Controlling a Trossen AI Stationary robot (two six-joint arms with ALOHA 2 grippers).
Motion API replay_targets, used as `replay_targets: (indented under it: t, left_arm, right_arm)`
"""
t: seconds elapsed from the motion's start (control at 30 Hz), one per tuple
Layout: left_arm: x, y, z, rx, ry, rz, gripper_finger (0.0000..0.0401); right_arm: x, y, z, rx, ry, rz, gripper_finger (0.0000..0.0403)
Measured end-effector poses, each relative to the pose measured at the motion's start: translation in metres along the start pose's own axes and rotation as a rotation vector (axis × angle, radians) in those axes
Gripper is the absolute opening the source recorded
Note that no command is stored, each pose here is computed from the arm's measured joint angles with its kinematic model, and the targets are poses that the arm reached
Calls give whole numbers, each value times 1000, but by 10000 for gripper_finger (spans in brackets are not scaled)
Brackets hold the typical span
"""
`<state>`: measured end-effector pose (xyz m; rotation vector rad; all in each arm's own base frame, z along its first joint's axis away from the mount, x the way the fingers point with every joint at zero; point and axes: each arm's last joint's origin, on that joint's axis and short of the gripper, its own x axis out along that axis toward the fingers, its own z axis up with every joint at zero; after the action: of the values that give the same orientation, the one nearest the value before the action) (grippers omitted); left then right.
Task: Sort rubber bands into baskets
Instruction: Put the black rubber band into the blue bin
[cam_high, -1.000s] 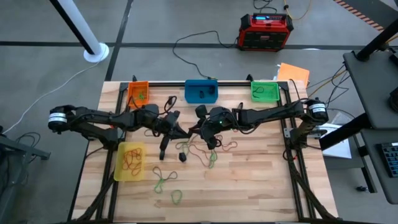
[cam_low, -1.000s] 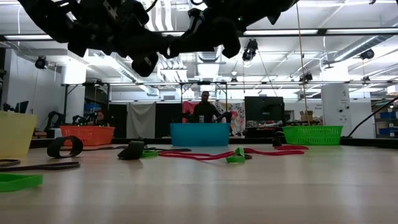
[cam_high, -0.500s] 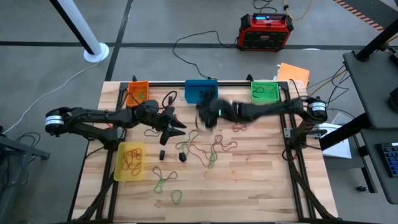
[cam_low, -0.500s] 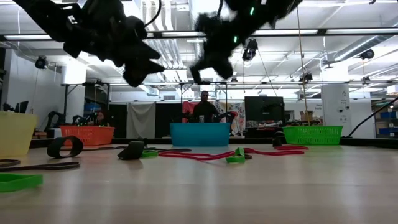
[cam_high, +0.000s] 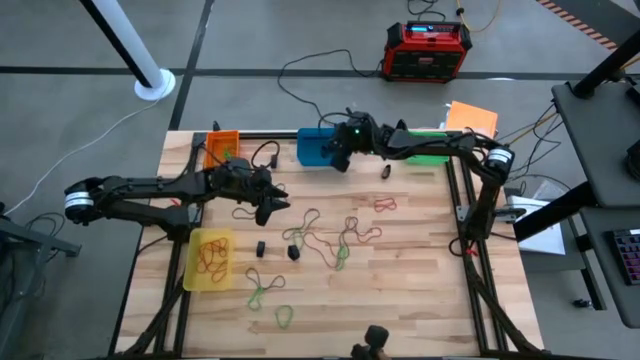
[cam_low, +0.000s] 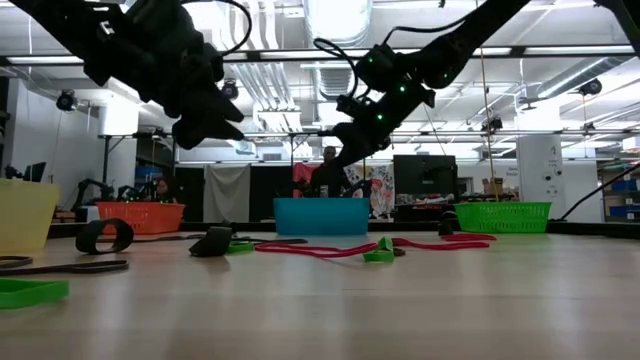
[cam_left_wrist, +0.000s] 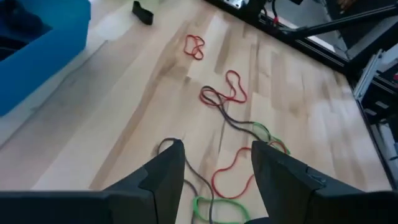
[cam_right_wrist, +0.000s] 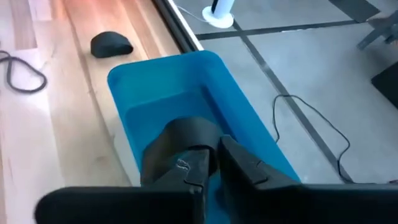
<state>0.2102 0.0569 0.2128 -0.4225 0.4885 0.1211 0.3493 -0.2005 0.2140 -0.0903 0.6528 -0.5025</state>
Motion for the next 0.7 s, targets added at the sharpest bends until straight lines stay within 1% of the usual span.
replay_targets:
  t: [0.2,0.4,0.6,0.7]
  left_arm:
    - [0,0,0,-1,2,2,170]
    - [1,0,0,-3,4,3,170]
    - [1,0,-1,-9,6,3,170]
    - [1,0,-1,-15,6,3,170]
  right_arm:
    - [0,-1,2,31,-22,-9,76]
    - [0,-3,3,47,-18,-84,129]
    - [0,-3,3,89,-20,-85,159]
    - [0,-3,3,91,-20,-85,172]
